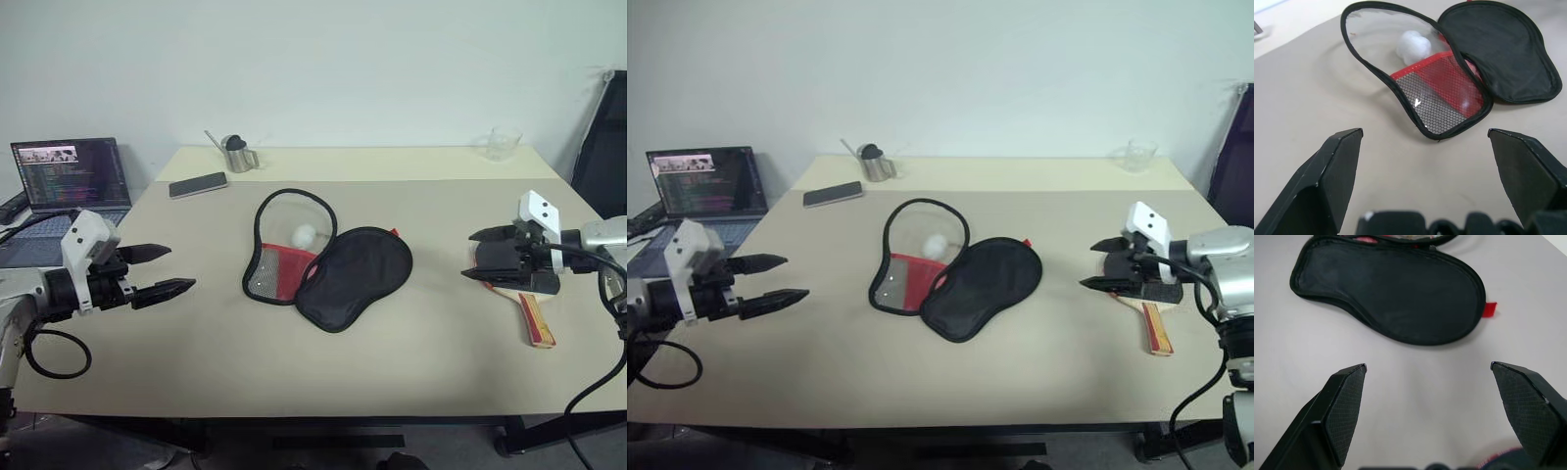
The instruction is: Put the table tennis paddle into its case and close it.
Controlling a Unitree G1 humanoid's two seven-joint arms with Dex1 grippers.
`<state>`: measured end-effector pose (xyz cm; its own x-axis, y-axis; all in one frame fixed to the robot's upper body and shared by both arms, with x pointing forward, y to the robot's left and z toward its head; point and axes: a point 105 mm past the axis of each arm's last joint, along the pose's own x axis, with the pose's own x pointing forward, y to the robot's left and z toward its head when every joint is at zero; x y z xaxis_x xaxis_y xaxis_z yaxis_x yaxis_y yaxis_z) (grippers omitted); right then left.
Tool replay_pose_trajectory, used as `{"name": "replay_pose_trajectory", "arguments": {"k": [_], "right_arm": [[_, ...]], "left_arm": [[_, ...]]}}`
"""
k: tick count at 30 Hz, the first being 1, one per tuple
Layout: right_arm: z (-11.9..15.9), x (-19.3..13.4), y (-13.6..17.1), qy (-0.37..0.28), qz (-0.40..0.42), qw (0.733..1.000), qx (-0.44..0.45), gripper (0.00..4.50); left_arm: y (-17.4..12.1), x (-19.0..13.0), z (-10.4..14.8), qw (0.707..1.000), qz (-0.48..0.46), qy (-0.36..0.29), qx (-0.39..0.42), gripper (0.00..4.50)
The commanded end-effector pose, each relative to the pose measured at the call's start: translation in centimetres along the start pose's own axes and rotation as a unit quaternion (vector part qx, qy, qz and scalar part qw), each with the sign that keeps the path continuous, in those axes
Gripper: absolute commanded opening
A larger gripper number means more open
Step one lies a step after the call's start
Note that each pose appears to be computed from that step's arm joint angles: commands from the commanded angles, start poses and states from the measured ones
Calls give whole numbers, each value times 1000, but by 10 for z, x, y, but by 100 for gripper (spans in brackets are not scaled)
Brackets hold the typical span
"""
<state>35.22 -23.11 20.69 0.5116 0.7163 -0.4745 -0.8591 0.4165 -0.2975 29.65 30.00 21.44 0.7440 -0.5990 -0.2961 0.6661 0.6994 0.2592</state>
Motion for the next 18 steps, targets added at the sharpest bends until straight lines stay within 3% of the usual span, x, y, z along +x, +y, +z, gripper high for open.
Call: {"name": "replay_pose_trajectory", "arguments": {"k": [1, 10, 18], "right_arm": [[15, -4, 0, -18, -2, 1000, -24, 448], [17, 0, -4, -25, -13, 999, -28, 448], [13, -6, -8, -16, -32, 999, -26, 448]], "left_arm": [[6, -7, 19, 999, 14, -17, 27, 450], [10, -2, 24, 999, 21, -26, 28, 450], [16, 45, 11, 998, 4, -48, -40, 450]]}}
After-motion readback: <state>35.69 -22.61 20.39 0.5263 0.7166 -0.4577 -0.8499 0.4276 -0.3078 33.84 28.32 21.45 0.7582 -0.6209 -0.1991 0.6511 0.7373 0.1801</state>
